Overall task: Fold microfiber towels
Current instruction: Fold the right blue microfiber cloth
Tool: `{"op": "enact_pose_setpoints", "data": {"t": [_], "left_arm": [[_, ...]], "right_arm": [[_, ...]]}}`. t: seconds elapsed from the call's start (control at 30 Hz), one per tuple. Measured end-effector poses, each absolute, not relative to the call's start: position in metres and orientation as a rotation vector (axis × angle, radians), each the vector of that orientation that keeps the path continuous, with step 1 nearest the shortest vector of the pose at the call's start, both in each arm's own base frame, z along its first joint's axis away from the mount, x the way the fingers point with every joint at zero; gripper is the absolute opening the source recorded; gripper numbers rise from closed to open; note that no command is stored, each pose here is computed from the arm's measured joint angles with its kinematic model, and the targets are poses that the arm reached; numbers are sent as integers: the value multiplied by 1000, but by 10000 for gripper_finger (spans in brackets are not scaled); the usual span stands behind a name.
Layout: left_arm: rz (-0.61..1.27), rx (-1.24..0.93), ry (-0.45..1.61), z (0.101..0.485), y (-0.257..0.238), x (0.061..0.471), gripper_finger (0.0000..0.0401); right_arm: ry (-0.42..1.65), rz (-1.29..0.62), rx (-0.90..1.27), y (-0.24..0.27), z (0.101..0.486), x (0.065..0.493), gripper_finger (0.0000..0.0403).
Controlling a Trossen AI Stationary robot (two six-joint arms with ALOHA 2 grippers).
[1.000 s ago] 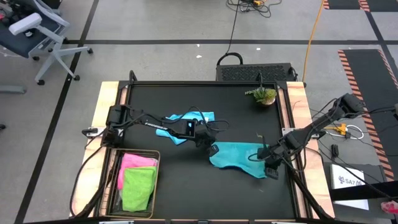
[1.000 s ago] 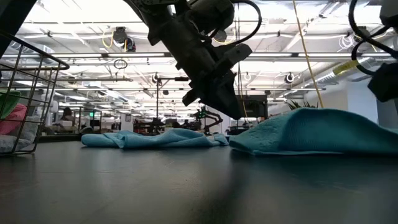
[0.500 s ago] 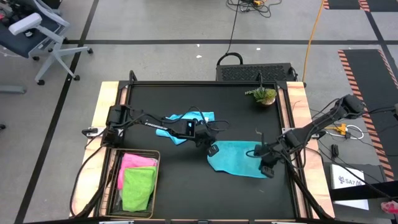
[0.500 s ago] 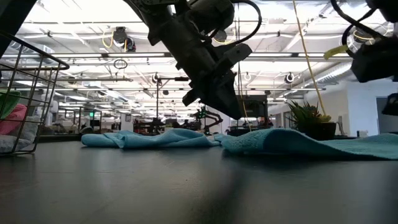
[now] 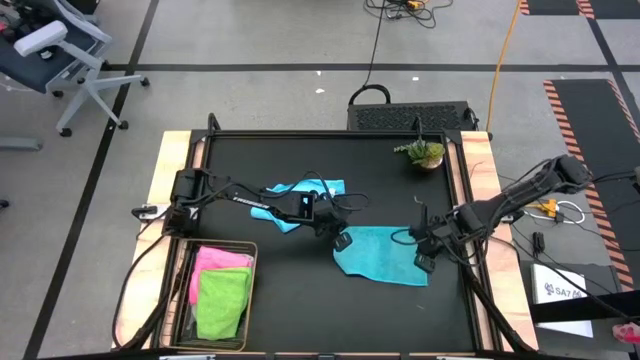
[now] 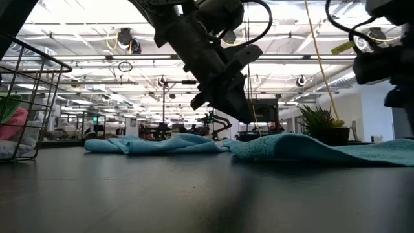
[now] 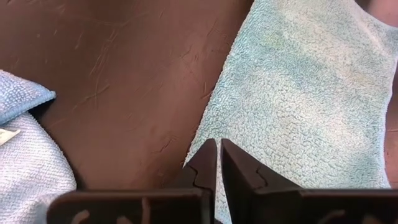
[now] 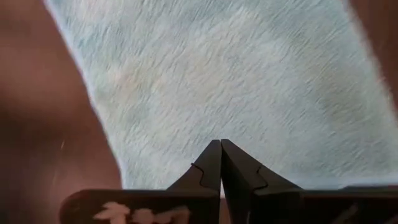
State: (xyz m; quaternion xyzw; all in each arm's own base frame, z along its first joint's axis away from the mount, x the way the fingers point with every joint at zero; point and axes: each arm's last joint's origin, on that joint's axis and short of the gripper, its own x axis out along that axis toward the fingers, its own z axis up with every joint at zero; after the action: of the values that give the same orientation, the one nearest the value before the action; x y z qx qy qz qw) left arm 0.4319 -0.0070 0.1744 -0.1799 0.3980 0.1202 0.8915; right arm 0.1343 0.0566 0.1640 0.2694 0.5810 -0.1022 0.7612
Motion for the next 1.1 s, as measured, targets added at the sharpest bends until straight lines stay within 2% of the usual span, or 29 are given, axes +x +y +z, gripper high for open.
{"op": "enact_pose_setpoints", "data": {"t": [0.27,0.47,0.87,1.1], "left_arm": [[241,-378,828,174,-10,432,26],[241,-388,828,174,-11,432,26],[251,-386,825,174,-15,432,26],[260,-371,822,174,-13,432,26]], "right_arm": [[1217,-304,594,40,164,141,0],[1173,-296,593,32,160,145,0],[1198,-412,591,17,124,128,0],[1030,-537,471,-2,126,138,0]]}}
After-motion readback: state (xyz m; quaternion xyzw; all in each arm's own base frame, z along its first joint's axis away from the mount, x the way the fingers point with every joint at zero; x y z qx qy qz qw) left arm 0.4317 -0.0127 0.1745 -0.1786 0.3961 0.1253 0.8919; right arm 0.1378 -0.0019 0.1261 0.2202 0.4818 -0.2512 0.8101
